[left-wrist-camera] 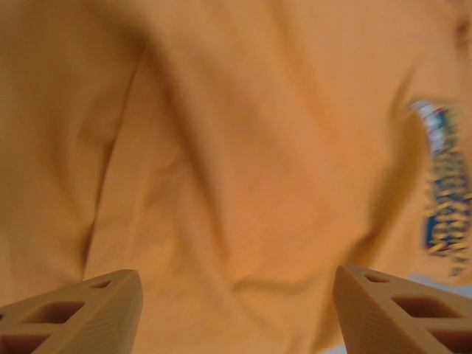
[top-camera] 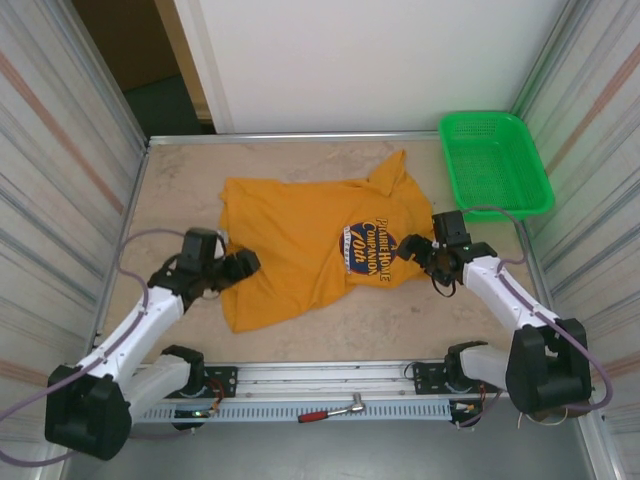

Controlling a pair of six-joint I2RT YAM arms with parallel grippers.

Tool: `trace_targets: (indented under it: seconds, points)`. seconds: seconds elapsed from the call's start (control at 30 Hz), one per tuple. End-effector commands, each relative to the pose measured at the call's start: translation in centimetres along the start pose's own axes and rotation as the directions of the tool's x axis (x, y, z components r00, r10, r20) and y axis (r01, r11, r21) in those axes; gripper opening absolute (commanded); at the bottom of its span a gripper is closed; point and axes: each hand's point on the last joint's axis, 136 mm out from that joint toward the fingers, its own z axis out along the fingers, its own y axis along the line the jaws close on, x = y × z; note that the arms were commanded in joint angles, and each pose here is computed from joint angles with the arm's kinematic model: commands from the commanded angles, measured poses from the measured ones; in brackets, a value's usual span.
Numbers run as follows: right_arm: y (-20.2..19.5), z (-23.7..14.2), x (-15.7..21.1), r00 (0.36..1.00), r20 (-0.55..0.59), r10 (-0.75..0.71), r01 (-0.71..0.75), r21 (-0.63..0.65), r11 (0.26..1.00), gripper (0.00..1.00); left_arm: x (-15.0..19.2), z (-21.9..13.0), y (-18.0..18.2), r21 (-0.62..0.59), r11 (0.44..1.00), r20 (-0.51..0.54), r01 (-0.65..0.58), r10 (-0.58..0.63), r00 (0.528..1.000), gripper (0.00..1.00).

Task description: Fold the inside-out t-shirt

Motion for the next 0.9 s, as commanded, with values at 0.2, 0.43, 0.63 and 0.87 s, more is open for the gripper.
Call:
trace_targets:
  seconds: [0.2, 0.43, 0.63, 0.87]
  points:
    - [1.4, 2.3, -0.3, 1.0, -0.011, -0.022, 0.022, -0.025, 0.999, 0.42, 2.1, 4.2, 3.8, -0.139, 0.988, -0.037, 0.073, -0.079, 0.996, 0.65]
    - [3.5, -2.5, -1.9, 0.997, 0.059, -0.043, 0.048, -0.096, 0.994, 0.0, -0.4, 3.2, 1.6, -0.111, 0.994, -0.01, 0.012, -0.013, 1.0, 0.0]
    - [8.7, -10.0, -7.4, 0.977, 0.207, -0.052, 0.09, -0.182, 0.979, 0.0, -7.8, -1.1, -1.7, 0.035, 0.998, 0.128, 0.049, -0.053, 0.99, 0.0]
    - [13.1, -3.0, -15.8, 0.989, 0.147, -0.02, 0.051, -0.208, 0.977, 0.49, -13.9, 3.0, -0.6, 0.046, 0.994, 0.035, 0.103, -0.104, 0.994, 0.0]
